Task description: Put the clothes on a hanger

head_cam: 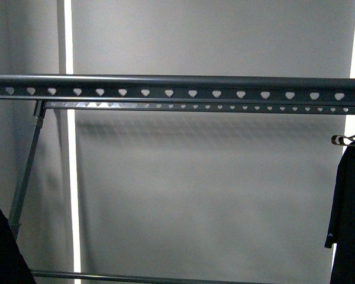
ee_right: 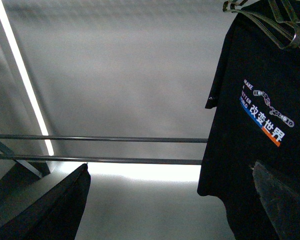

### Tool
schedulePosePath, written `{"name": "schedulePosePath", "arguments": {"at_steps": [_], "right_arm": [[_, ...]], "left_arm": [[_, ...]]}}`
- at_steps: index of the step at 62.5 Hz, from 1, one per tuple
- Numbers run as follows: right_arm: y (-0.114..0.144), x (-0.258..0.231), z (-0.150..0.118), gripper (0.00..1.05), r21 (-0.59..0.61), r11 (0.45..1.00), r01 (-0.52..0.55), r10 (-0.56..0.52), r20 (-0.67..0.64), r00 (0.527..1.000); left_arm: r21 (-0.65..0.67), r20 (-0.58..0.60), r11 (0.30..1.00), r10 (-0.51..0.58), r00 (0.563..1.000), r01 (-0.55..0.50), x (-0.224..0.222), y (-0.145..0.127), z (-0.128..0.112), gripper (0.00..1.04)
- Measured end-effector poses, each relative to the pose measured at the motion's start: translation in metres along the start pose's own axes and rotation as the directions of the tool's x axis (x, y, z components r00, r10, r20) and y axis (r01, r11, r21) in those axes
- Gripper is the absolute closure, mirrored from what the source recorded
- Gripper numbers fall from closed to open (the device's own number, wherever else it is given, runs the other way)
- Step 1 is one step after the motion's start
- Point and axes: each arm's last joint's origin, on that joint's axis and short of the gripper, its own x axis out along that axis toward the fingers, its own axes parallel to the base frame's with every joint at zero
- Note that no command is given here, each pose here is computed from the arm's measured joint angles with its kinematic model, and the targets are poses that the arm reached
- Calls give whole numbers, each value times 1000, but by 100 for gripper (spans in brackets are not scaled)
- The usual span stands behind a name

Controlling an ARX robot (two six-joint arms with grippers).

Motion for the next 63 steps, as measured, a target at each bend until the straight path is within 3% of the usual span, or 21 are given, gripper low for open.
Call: {"name": "schedulePosePath", "arguments": {"at_steps": [16,37,49,63], "right_arm": [[0,0,0,7,0,1000,0,0,0,1000],[0,0,0,7,0,1000,0,0,0,1000],[0,0,0,7,0,1000,0,0,0,1000],[0,0,0,7,0,1000,0,0,0,1000]], "left_arm": [[-49,99,998,56,993,-51,47,-47,10,8],[-39,75,990,140,987,-138,63,-39,8,59],[-27,7,989,144,989,-144,65,-24,-4,99],[38,-127,998,47,991,-42,46,-14,-8,101]]}}
